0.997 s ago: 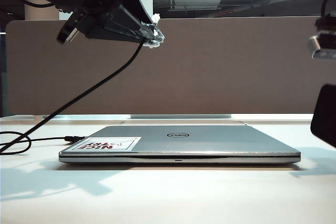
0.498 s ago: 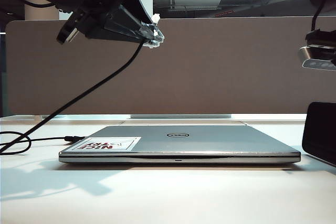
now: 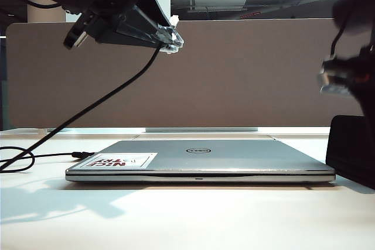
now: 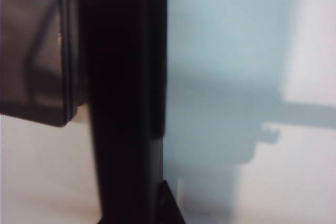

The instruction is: Pick up the charging cable and the phone, plug the charging cable into the charging port on the phone, and finally place them back on the table.

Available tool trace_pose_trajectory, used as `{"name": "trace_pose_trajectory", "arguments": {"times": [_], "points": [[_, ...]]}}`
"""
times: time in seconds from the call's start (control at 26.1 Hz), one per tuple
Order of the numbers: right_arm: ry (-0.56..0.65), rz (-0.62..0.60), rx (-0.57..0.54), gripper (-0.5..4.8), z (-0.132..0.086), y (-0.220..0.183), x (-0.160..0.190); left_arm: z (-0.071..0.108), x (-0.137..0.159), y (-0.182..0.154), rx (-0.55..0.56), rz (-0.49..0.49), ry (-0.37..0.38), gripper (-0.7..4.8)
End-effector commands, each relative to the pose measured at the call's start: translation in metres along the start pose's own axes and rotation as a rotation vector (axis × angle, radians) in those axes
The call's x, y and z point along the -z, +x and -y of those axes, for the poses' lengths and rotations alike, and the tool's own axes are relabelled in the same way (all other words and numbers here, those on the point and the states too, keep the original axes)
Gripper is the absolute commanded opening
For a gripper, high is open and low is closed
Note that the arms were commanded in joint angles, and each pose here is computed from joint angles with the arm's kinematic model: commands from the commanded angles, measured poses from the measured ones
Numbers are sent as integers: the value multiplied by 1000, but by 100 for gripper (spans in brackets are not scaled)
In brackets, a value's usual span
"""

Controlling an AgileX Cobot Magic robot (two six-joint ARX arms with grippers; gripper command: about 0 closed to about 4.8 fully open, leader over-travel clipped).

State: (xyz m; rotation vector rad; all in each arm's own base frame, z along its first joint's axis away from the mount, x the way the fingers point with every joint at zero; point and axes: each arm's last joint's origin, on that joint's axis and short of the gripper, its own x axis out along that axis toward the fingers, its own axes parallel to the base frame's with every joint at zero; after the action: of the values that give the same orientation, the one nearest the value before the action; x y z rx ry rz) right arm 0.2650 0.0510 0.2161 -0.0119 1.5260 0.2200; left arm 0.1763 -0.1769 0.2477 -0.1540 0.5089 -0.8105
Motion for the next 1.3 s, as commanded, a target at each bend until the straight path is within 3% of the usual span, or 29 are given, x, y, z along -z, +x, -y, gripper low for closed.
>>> {"name": "trace_pose_trajectory", "arguments": {"times": [0.04, 0.38, 1.11, 1.19, 1.23, 1.3], "points": [[-13, 49, -8, 64, -1, -6, -2, 2, -4, -1, 11, 22, 7, -6], [-23, 104, -10, 64, -1, -3, -10, 2, -4, -1, 10, 22, 7, -6], [-42, 69, -33, 62, 1, 15, -18, 2, -4, -1, 10, 21, 6, -6], [-41, 60, -32, 38, 1, 17, -18, 2, -4, -1, 10, 22, 6, -6], [-41, 61, -32, -4, 1, 17, -18, 2, -4, -1, 10, 21, 6, -6], [-42, 68, -32, -6, 1, 15, -18, 2, -4, -1, 10, 21, 6, -6]]}}
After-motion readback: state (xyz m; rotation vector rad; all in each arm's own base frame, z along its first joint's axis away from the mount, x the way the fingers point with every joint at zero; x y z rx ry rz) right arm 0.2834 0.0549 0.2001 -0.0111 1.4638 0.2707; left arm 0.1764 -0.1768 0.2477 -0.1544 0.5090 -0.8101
